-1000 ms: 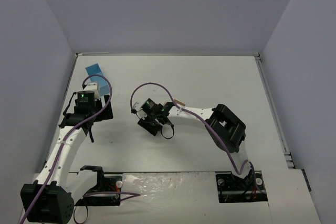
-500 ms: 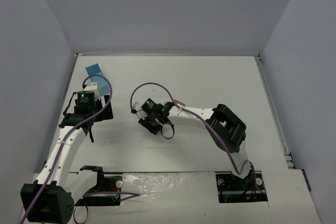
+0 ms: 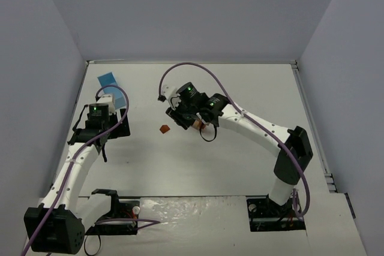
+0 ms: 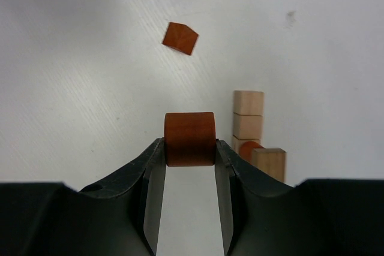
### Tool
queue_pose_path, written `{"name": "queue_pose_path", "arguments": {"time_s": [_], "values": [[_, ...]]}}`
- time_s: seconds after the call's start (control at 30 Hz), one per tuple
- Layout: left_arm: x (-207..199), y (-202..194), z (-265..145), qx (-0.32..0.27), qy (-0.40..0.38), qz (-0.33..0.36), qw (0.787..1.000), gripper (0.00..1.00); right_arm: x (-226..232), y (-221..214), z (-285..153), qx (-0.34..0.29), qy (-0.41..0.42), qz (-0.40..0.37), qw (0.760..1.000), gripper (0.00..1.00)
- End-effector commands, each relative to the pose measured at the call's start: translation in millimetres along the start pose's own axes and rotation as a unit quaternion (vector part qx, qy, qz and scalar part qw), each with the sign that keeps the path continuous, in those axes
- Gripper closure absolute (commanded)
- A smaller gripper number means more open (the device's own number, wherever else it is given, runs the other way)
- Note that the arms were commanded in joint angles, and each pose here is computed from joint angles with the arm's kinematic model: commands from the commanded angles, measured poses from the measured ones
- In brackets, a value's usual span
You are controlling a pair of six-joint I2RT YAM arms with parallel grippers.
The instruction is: Build the wood block tower
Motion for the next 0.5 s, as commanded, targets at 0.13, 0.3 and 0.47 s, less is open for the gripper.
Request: {"name": "queue_pose_path", "arguments": {"time_s": [0.13, 0.3, 0.47], "values": [[-5, 13, 0, -0.026, -0.022, 0.002, 0.999, 0.17, -44, -33, -38, 0.063, -0.02, -0.007, 0.998, 1.0], [-5, 12, 0, -0.025, -0.023, 0.003, 0.999, 0.17, -58, -46, -36, 0.076, -0.023, 0.009, 0.997, 1.0], [-5, 12, 0, -0.024, -0.023, 0.004, 0.999, 0.17, -63, -50, -28, 0.082, -0.018, 0.016, 0.996, 1.0]]}}
Point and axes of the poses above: each gripper's point midway between its finger pads, its own z axis out along the fingers, its own x axis along the line the jaws close on, y = z × x, the point moved 10 cm from there along -z, back along the fingers, and after that the axes turned 13 degrees about -z, right-handed, at the moved point
